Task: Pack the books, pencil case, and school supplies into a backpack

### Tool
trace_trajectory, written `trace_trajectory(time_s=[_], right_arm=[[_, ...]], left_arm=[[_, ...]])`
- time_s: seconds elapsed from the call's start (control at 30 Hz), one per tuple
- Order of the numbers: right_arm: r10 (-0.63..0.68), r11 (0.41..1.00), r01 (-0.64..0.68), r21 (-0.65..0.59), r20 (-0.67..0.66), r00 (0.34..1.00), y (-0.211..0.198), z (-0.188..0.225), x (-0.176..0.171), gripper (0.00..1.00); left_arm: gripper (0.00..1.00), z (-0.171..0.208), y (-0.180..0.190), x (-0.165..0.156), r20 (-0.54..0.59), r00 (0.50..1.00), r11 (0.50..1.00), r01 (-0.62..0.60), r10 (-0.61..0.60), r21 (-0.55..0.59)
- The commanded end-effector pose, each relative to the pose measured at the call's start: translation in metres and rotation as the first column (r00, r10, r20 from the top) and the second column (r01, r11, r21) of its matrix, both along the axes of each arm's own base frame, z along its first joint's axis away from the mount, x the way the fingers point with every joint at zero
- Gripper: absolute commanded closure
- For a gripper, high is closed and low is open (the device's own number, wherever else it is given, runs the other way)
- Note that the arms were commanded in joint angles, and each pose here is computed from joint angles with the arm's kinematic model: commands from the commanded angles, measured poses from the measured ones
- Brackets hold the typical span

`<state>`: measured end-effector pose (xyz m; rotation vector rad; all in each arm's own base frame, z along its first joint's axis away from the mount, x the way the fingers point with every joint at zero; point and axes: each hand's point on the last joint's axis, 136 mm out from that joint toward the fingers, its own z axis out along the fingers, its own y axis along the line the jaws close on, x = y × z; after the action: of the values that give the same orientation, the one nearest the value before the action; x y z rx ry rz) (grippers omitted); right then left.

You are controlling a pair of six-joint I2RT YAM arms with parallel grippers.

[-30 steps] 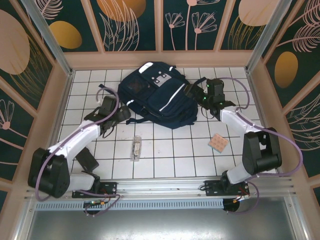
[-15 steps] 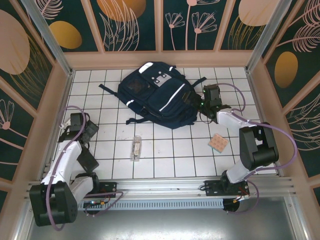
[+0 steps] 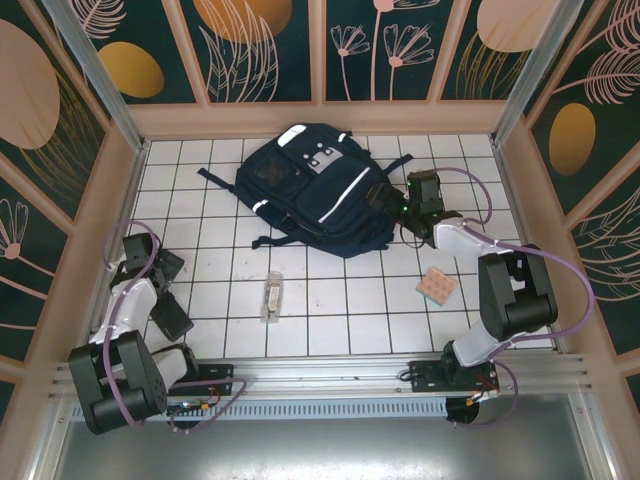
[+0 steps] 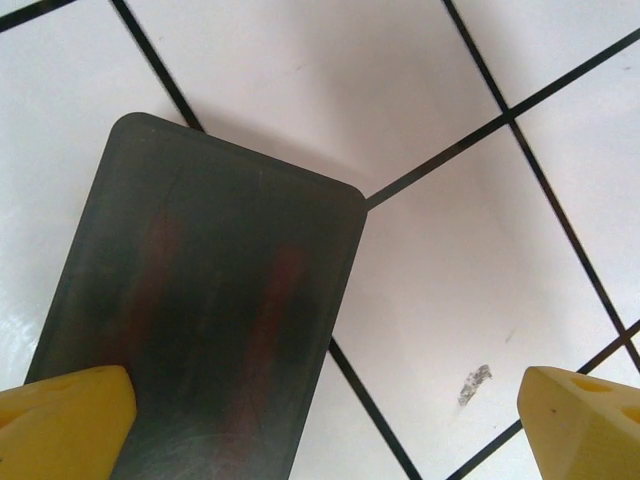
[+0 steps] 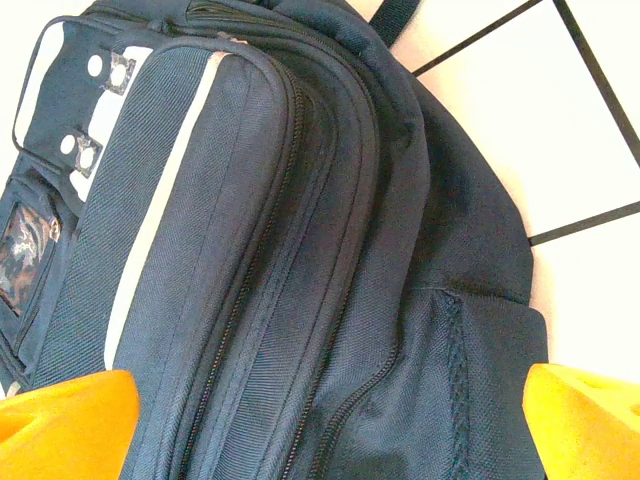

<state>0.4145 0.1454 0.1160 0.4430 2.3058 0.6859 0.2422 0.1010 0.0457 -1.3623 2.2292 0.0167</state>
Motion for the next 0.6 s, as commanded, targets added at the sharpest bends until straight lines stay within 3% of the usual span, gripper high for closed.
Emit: trace_trajectory(time_s=[0.0,0.27,0.47,0.57], right_arm=[[-0.032,0.999,0.032,-0.007,0.014,0.999,-0.007,0.001,0.002,0.01],[-0.023,1.000,0.022,0.013,0.015,1.000,0.003,0.005,0.008,0.01],[-0.009,1.000,0.009,0.011,-0.003,1.000,0.011,0.000,0.007,0.01],[-0.005,1.000,0.005,0.014,-0.004,1.000,0.014,0.001,0.006,0.01]], left_arm=[[0.01,-0.026,-0.021,-0.007,-0.027,0.997,0.992,0.072,-0.075,-0.106],[0.01,-0.012,-0.056,0.024,0.201,0.979,0.952,0.097,-0.038,-0.290],[0.01,0.007,-0.075,0.059,0.297,0.952,0.940,0.164,-0.072,-0.298],[0.01,0.011,-0.075,0.072,0.288,0.949,0.939,0.207,-0.126,-0.273]])
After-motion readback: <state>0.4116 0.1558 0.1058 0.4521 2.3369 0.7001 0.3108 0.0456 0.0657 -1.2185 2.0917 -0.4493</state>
